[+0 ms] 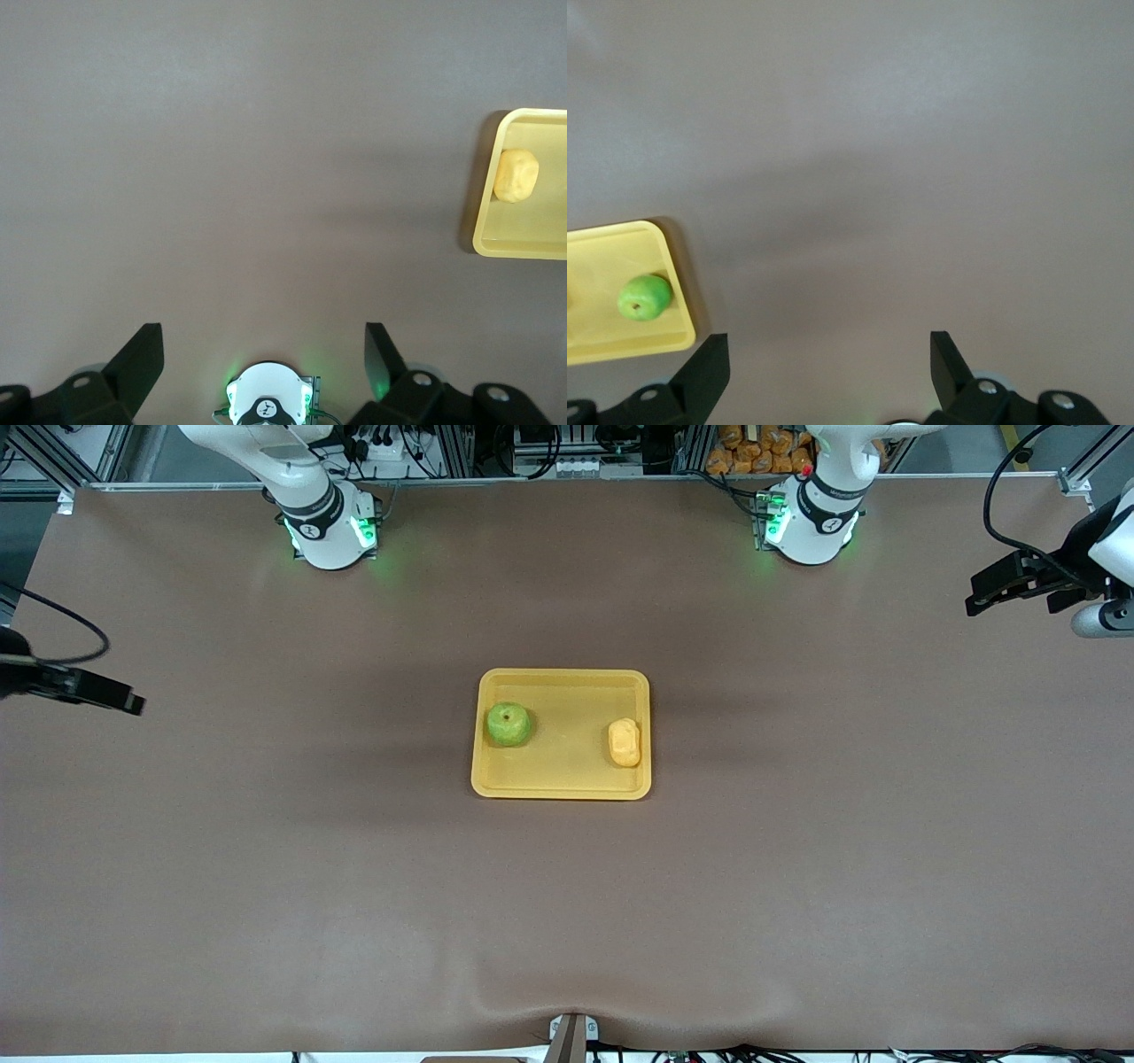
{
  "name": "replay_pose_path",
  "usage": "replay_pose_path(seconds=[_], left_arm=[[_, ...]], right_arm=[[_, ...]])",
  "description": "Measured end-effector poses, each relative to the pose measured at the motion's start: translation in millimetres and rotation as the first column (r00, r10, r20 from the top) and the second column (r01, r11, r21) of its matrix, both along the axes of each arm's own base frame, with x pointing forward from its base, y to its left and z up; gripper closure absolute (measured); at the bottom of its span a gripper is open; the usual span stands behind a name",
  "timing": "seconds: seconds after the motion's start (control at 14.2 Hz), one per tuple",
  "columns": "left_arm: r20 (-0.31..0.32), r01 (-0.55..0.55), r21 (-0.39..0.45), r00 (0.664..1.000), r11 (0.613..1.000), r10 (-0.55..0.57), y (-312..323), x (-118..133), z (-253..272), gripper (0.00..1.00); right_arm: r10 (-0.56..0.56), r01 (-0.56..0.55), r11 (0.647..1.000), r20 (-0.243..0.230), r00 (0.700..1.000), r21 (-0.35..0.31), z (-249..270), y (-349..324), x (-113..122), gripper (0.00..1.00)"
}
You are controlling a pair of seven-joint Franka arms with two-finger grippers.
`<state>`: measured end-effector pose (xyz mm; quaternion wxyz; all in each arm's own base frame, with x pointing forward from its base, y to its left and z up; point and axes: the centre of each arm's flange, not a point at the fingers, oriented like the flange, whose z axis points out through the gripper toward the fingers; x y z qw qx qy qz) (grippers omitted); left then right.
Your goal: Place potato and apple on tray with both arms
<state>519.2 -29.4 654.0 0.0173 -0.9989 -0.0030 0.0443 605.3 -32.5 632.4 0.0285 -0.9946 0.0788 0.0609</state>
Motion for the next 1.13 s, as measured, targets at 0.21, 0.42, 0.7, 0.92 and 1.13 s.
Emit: replay_pose_path(seconds=[0.21, 0.42, 0.7, 0.92, 1.13], left_arm=[[0.004, 0.0, 0.0, 1.0, 1.0, 0.0, -0.1, -1.2, 2.0, 0.0], [0.006, 0.0, 0.0, 1.0, 1.0, 0.0, -0.1, -1.7, 2.9, 0.0], [0.009, 0.0, 0.0, 1.0, 1.0, 0.0, -0.2, -2.8, 4.8, 0.0], [0.014, 0.0, 0.001, 1.0, 1.0, 0.0, -0.3, -4.2, 7.1, 0.0], [0.014, 0.0, 0.001, 1.0, 1.0, 0.0, -0.3, -4.4, 7.3, 0.0]], right_arm=[[0.05, -0.05, 0.999, 0.012, 0.999, 0.004, 8.1, -34.6, -11.5, 0.0], [0.081, -0.081, 0.997, 0.018, 0.997, -0.01, 12.4, -41.5, -23.3, 0.0], [0.078, -0.077, 0.997, 0.092, 0.993, -0.009, 7.3, -45.0, -49.6, 0.0], [0.086, -0.086, 0.996, 0.104, 0.991, -0.003, -0.1, -44.5, -73.5, 0.0], [0.106, -0.104, 0.994, 0.113, 0.988, -0.023, 1.5, -40.9, -77.4, 0.0]])
